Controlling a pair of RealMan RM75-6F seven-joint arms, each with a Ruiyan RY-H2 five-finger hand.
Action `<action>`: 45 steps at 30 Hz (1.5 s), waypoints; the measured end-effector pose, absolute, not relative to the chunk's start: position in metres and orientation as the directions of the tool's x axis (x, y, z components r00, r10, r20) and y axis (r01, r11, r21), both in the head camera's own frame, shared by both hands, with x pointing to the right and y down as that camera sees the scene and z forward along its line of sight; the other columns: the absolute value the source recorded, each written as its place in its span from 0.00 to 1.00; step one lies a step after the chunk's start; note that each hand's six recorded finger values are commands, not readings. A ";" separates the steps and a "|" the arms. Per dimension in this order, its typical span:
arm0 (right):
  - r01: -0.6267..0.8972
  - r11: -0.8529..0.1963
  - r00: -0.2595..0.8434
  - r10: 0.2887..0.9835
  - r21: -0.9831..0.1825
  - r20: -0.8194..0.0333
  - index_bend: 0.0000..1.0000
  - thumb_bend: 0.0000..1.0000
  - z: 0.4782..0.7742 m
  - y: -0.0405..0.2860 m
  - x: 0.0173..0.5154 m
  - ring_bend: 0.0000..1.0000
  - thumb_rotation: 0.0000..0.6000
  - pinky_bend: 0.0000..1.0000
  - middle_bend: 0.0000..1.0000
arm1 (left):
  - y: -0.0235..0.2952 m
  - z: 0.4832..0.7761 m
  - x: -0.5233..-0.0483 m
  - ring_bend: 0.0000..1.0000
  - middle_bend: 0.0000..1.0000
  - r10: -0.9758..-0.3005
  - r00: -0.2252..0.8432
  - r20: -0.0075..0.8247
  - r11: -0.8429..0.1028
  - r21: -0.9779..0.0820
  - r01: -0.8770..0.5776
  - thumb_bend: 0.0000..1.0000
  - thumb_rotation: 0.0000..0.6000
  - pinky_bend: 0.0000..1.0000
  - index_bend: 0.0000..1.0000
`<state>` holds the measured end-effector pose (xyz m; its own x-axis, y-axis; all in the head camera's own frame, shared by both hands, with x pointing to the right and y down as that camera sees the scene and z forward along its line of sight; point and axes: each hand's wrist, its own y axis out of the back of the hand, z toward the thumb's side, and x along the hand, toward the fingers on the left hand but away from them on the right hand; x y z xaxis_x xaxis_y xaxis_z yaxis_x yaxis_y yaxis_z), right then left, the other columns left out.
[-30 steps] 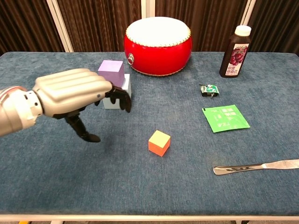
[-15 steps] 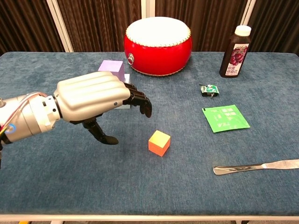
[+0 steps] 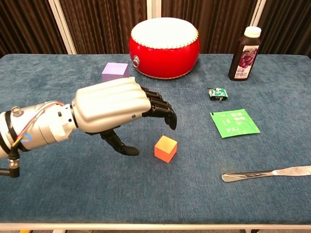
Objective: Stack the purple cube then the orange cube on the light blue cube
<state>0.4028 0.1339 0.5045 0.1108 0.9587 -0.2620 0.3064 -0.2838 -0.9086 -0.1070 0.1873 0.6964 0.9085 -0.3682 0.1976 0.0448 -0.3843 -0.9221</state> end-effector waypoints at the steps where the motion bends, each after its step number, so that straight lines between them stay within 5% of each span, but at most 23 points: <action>1: 0.307 -0.282 0.110 0.959 -0.909 -0.261 0.00 0.22 0.504 0.134 0.403 0.00 1.00 0.00 0.01 | 0.188 0.698 -0.106 0.36 0.46 -0.361 0.911 0.198 -0.379 -0.924 0.050 0.20 1.00 0.47 0.39; 19: 0.338 -0.240 0.084 0.971 -0.910 -0.225 0.00 0.22 0.496 0.131 0.412 0.00 1.00 0.00 0.00 | 0.181 0.710 -0.069 0.36 0.47 -0.200 0.943 0.266 -0.363 -0.914 0.181 0.21 1.00 0.47 0.39; 45: 0.345 -0.239 0.080 0.971 -0.908 -0.226 0.00 0.22 0.496 0.131 0.417 0.00 1.00 0.00 0.00 | 0.174 0.730 -0.054 0.38 0.50 -0.185 0.931 0.314 -0.392 -0.893 0.223 0.24 1.00 0.49 0.41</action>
<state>0.4169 0.1306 0.4957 0.0796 0.9710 -0.2256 0.3453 -0.2392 -0.9075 -0.0537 0.1745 0.7303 0.9314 -0.1849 0.3137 0.2228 -0.3919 -0.8926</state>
